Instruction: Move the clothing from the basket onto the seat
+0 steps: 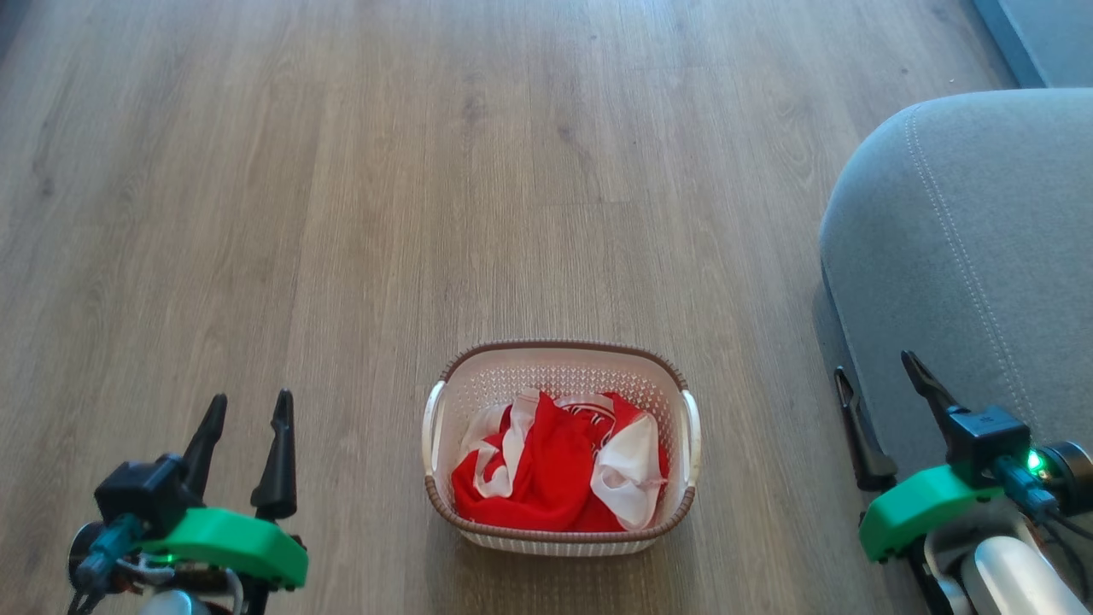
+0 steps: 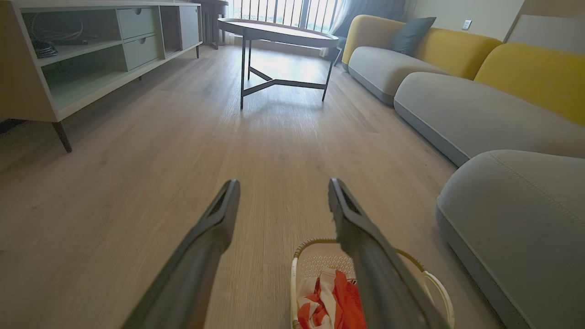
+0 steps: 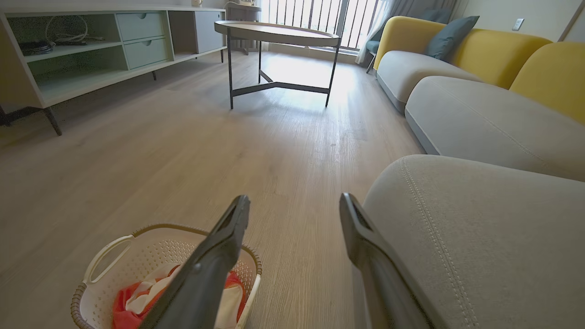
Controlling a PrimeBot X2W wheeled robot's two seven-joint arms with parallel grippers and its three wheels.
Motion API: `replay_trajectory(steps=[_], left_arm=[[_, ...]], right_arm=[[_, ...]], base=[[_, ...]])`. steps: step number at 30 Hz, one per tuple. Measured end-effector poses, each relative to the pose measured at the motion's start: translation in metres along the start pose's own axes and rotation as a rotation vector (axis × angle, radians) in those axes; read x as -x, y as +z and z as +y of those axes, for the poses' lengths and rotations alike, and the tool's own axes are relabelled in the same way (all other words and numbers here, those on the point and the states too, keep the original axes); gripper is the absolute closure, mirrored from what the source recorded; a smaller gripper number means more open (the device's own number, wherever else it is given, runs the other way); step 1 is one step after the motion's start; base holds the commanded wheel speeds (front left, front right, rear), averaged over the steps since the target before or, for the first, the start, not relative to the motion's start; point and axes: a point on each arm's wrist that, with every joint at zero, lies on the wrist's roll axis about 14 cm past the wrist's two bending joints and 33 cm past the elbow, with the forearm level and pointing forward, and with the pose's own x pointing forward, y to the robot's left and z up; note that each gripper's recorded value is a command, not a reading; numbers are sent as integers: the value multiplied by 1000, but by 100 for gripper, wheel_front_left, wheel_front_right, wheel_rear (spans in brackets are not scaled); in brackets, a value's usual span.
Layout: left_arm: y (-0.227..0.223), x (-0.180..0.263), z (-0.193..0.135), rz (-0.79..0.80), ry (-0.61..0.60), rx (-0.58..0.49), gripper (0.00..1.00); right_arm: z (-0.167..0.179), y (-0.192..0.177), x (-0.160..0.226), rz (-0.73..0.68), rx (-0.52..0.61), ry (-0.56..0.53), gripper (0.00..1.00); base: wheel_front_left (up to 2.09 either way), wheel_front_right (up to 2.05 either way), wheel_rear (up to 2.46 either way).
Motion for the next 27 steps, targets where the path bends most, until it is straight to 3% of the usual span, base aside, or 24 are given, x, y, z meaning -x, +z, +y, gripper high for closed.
replay_trajectory(steps=[5, 27], left_arm=[[-1, 0, -2, 0, -14, -41, 0], [-12, -4, -1, 35, -17, -42, 0]], right_arm=[[-2, 2, 1, -8, 39, 1, 0], [-12, -2, 0, 2, 34, -28, 0]], base=[[0, 0, 0], [0, 0, 0]])
